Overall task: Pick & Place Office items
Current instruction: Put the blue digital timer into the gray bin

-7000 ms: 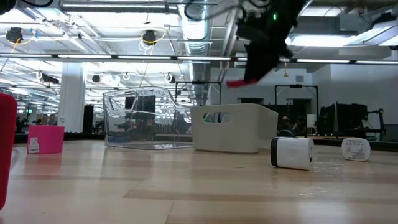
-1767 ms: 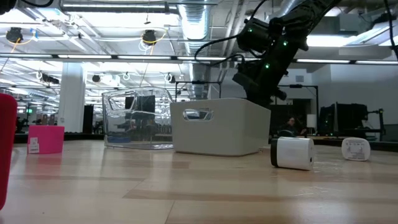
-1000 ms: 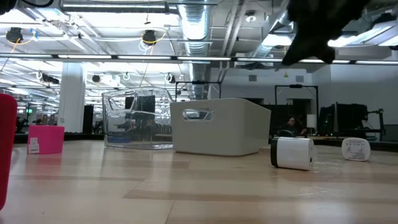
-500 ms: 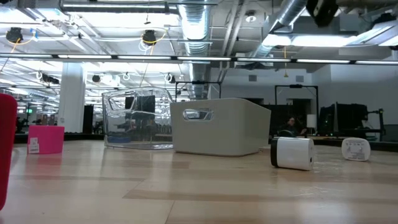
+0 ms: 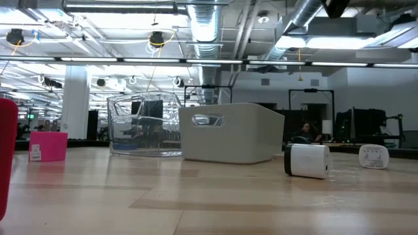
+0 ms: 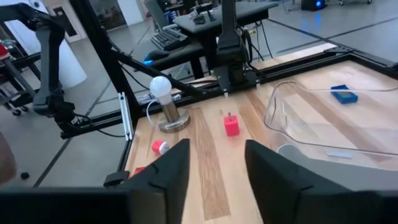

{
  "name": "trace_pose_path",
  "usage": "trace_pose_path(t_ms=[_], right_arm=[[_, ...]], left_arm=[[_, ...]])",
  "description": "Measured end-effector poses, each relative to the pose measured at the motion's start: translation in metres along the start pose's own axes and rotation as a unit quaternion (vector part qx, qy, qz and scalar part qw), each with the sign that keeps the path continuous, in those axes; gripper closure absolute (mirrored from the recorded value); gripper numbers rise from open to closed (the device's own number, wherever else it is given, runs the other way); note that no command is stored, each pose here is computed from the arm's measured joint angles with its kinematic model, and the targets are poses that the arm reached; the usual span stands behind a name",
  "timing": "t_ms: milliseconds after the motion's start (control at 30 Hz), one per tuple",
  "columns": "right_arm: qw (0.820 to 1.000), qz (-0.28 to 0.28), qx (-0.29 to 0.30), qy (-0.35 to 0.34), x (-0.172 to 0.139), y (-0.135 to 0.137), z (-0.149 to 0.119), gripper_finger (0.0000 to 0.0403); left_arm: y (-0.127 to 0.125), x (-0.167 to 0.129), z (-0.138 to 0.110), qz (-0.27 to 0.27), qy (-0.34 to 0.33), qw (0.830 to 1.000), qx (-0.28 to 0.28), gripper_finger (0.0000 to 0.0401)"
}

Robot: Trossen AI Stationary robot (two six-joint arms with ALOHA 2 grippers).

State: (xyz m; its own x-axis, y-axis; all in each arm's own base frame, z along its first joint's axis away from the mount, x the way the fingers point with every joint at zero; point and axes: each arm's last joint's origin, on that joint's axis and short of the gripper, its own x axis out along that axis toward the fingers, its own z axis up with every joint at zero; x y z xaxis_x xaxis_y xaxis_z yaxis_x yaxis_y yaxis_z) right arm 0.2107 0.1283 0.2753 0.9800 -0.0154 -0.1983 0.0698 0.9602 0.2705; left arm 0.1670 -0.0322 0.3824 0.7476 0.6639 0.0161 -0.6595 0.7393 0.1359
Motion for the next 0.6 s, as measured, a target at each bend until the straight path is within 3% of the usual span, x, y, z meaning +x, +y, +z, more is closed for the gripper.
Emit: trace_pose_path(t_ms=[200, 333, 467, 600], right_arm=[[1.0, 0.001, 0.002, -0.006, -0.001, 0.002, 0.001, 0.0215], [1.0, -0.005, 0.0, -0.01, -0.002, 0.003, 0.0, 0.021], [1.0, -0.012, -0.001, -0.014, -0.004, 0.005, -0.001, 0.0214], [1.0, -0.004, -0.002, -0.014, -0.007, 0.008, -0.002, 0.0219]], left_arm=[[0.038, 0.015, 0.065, 0.076, 0.019, 0.997, 0.006, 0.0212], [0.05, 0.036, 0.084, 0.098, 0.055, 0.993, 0.024, 0.0214], [0.059, 0.079, 0.075, 0.112, 0.159, 0.98, 0.051, 0.0213], [0.078, 0.137, 0.046, 0.094, 0.295, 0.949, 0.062, 0.0214]])
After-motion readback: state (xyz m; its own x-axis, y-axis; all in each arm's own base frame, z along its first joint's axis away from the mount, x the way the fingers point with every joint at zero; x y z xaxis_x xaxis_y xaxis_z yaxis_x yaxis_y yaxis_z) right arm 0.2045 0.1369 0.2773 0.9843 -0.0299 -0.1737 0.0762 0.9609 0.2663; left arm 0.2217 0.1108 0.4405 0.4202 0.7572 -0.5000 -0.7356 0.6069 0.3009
